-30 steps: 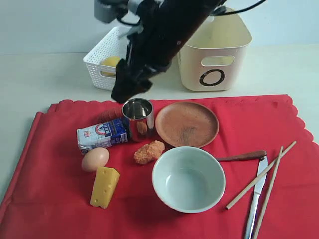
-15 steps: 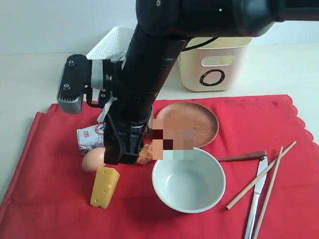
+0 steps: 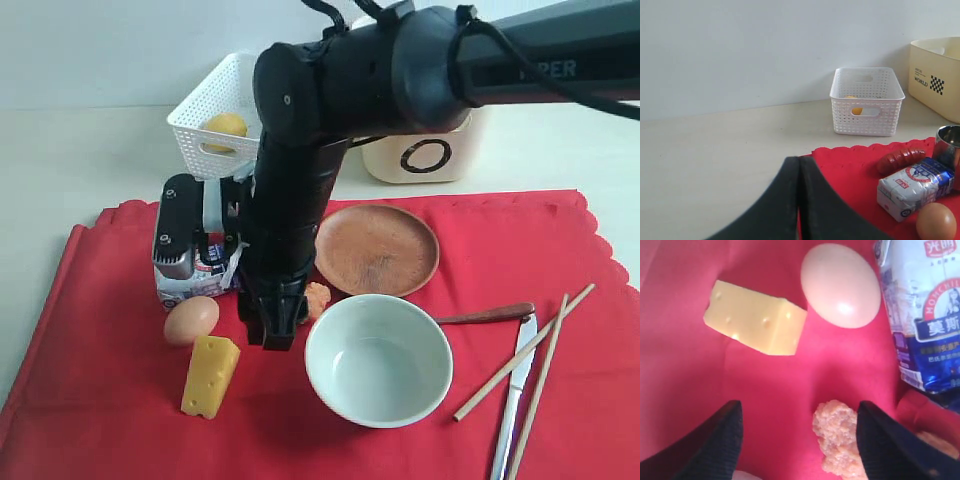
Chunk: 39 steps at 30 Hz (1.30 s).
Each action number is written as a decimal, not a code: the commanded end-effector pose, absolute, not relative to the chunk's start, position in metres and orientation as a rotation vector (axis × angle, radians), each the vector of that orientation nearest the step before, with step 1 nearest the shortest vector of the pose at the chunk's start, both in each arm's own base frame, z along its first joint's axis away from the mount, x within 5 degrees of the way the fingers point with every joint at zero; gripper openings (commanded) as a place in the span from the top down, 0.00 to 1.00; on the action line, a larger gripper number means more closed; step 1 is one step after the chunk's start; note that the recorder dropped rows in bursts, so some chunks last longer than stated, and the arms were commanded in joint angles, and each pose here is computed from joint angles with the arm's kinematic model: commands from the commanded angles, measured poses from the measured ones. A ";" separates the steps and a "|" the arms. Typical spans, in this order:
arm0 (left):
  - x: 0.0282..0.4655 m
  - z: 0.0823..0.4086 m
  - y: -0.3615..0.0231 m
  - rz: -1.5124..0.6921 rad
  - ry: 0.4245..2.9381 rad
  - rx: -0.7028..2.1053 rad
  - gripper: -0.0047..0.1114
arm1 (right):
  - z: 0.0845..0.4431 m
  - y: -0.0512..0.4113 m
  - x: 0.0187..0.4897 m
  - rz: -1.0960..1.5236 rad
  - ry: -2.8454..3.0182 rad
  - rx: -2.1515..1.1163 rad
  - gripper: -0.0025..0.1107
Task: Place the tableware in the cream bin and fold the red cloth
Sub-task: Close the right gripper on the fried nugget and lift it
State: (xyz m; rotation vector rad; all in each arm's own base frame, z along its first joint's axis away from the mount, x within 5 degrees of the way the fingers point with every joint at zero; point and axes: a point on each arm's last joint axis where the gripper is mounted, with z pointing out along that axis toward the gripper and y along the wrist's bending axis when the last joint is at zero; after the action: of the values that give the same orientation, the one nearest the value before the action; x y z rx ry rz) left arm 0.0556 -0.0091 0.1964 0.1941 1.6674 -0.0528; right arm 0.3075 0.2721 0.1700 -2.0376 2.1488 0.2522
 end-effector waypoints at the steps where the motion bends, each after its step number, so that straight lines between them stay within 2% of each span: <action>1: 0.055 0.196 -0.009 -0.050 1.664 0.189 0.95 | 0.158 0.271 0.312 0.182 2.169 -2.034 0.43; 10: 0.055 0.196 -0.009 -0.052 1.664 0.187 0.95 | 0.133 0.268 0.321 0.052 2.212 -2.032 0.43; 21: 0.055 0.196 -0.009 -0.051 1.664 0.188 0.95 | 0.109 0.267 0.324 0.018 2.228 -2.071 0.45; 25: 0.055 0.196 -0.009 -0.053 1.664 0.186 0.95 | 0.109 0.267 0.323 0.018 2.230 -2.073 0.55; 32: 0.055 0.196 -0.009 -0.051 1.664 0.188 0.95 | 0.109 0.267 0.324 0.018 2.228 -2.072 0.81; 39: 0.055 0.196 -0.009 -0.051 1.664 0.188 0.95 | 0.109 0.268 0.323 0.023 2.239 -2.060 0.98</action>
State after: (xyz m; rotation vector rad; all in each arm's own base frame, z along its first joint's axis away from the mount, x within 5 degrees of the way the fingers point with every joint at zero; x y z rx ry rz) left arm 0.0556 -0.0091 0.1964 0.1941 1.6674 -0.0528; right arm 0.3251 0.2674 0.1148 -2.0568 2.2130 0.0154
